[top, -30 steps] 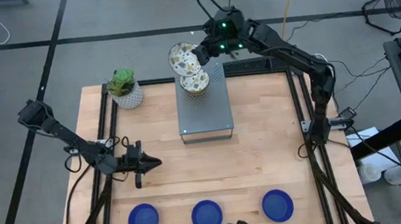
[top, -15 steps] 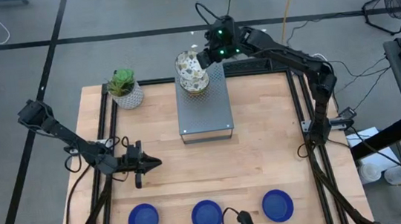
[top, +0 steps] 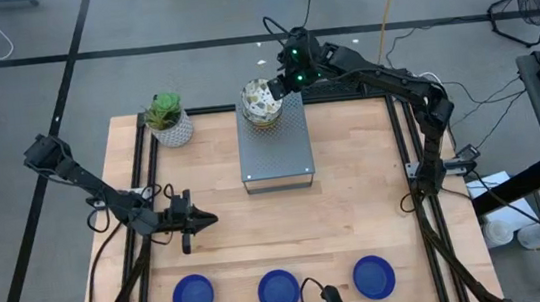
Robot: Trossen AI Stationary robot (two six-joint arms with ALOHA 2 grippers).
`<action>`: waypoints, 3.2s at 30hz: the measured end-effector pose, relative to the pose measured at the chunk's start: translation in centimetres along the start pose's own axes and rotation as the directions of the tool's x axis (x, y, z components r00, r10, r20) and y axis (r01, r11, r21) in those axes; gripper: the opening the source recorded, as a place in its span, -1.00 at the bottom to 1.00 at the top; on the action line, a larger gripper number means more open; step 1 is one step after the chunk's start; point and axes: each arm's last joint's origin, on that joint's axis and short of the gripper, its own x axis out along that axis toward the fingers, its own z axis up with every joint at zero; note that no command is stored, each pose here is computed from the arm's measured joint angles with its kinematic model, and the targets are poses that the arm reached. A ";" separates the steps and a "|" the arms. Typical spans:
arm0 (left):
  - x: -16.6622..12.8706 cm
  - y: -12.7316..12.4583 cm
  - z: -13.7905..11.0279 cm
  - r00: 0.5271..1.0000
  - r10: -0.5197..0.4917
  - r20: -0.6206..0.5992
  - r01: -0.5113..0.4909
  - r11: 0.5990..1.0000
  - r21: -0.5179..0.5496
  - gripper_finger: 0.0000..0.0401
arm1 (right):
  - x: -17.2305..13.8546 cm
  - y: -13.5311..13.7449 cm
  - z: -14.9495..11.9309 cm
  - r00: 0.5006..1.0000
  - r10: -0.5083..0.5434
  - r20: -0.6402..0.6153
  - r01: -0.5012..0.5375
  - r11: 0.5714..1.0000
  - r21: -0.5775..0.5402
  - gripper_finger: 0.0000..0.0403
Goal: Pick & Place Mini bowls
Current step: Stack the yellow patterned bowl on the yellow patterned bowl on the shelf, then put the right blue bowl on the shelf
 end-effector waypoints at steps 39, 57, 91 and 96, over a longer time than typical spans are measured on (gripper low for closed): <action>0.0 0.0 0.0 1.000 0.001 0.000 -0.001 1.000 0.000 -0.81 | 0.8 0.6 -1.1 0.998 -0.004 -0.068 0.002 1.000 -0.022 -0.98; 0.0 0.0 0.0 1.000 0.000 0.000 0.000 1.000 0.000 -0.81 | 2.5 -0.6 -2.2 0.999 -0.011 -0.038 0.009 0.999 -0.032 -0.98; 0.0 0.0 0.0 1.000 0.001 0.001 -0.001 1.000 0.000 -0.81 | -0.9 1.1 -1.2 0.994 0.094 0.059 -0.090 0.993 -0.079 -0.26; 0.0 0.0 0.0 1.000 0.001 0.001 -0.001 1.000 0.000 -0.81 | -2.5 1.8 -1.2 0.991 0.119 0.064 -0.112 0.988 -0.102 -0.24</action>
